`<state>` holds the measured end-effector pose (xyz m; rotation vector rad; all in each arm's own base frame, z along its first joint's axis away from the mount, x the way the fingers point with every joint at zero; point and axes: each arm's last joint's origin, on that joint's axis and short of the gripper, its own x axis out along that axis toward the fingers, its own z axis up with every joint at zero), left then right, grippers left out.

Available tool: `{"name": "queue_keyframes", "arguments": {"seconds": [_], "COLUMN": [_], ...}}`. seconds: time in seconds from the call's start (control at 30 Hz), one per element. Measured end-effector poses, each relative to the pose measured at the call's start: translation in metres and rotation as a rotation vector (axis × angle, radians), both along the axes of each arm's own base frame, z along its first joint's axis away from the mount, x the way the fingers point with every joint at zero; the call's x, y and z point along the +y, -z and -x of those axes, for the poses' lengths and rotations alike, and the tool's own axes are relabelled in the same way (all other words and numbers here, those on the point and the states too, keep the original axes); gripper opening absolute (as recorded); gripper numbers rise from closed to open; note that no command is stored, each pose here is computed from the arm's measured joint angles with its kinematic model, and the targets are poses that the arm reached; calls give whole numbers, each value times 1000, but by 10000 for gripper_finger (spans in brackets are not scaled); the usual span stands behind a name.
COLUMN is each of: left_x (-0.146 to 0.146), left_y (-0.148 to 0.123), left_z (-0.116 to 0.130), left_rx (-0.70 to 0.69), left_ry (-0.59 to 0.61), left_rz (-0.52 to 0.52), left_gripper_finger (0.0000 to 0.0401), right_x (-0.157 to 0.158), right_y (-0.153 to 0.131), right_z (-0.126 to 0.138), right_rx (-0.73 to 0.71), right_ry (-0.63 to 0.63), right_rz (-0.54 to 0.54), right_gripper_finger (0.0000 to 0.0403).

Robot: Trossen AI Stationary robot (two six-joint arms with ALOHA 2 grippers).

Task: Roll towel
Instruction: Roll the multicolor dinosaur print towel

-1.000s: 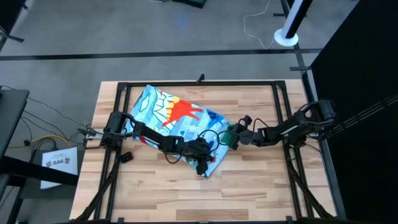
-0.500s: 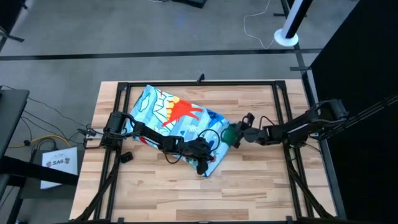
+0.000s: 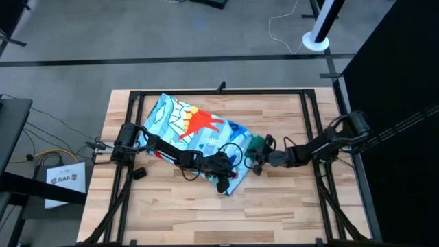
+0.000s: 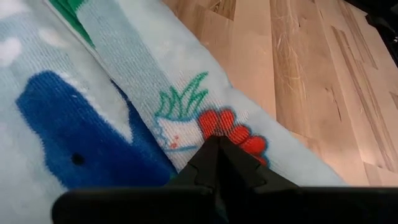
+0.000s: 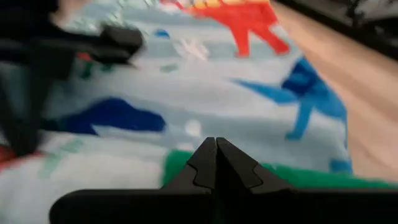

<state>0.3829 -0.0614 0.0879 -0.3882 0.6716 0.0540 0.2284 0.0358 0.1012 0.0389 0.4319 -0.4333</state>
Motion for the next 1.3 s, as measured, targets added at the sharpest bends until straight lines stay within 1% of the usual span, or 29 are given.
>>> {"name": "queue_keyframes", "arguments": {"seconds": [0.13,0.27,0.43,0.63,0.73,0.8,0.87,0.97,1.07,1.17,1.3], "left_x": [0,-2,-11,-12,-8,0,14,38,56,66,76], "left_y": [0,-1,-9,-28,-44,-54,-60,-60,-45,-29,-13], "left_z": [0,0,-1,4,4,-1,-9,-26,-40,-49,-53], "left_rx": [-2,-23,-97,-113,-160,-204,-237,-302,-298,-278,-248], "left_ry": [13,72,198,338,394,412,444,490,528,556,556], "left_rz": [-17,-87,-261,-450,-558,-615,-623,-574,-568,-568,-562], "left_gripper_finger": [0,0,0,0,0,0,0,0,0,0,0], "right_x": [0,0,0,1,1,0,0,0,0,0,0], "right_y": [15,21,23,24,24,24,24,24,25,25,25], "right_z": [-2,-3,-3,-3,-3,-3,-3,-3,-3,-2,-2], "right_rx": [32,30,33,38,40,41,42,42,41,46,47], "right_ry": [5,13,17,15,14,14,14,15,21,21,22], "right_rz": [3,-7,-8,-10,-9,-9,-9,-10,-18,-18,-18], "right_gripper_finger": [0,0,0,0,0,0,0,0,0,0,0]}}
